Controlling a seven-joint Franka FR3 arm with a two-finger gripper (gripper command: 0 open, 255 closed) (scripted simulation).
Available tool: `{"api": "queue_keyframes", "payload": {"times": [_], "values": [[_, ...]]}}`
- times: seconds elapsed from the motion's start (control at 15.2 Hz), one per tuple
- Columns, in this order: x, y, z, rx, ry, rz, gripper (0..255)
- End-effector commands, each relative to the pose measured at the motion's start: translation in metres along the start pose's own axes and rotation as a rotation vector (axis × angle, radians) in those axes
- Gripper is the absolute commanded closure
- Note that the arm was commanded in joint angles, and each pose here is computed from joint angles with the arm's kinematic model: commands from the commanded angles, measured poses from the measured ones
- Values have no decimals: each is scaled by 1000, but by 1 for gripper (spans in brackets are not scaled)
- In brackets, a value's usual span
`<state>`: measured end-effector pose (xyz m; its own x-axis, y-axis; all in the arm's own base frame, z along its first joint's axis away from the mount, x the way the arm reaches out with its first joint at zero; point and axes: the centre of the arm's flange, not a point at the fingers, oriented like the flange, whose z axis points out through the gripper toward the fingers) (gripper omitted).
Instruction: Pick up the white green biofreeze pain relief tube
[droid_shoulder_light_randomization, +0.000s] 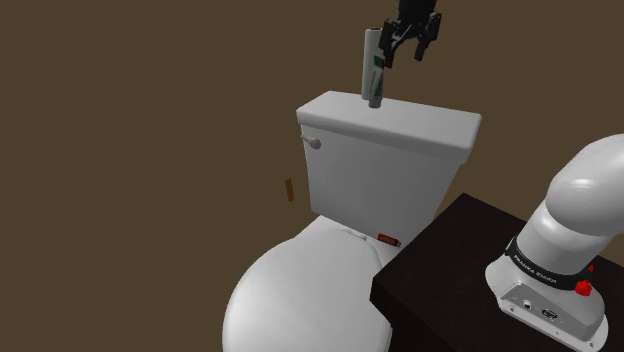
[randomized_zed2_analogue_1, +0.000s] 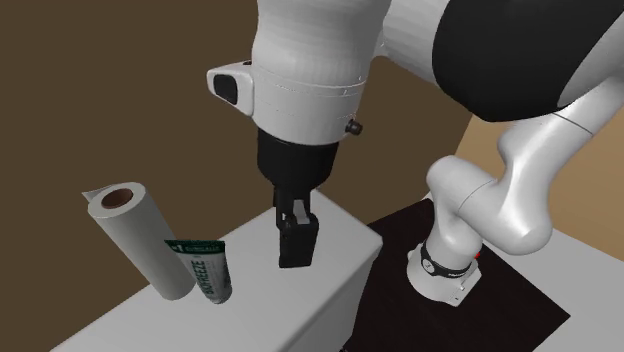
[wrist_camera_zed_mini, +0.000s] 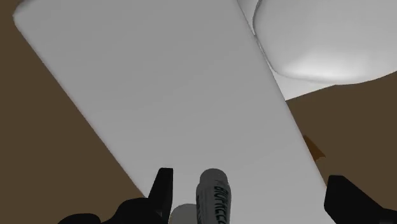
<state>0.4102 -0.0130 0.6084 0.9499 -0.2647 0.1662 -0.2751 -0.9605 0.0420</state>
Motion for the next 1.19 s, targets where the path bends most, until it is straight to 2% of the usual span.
{"api": "queue_keyframes", "payload": {"times": [0.0,0.53,1.12], "values": [[22,-2,5,-12,30,62,0],[110,4,18,-62,141,300,0],[107,3,57,-64,145,308,0]]}}
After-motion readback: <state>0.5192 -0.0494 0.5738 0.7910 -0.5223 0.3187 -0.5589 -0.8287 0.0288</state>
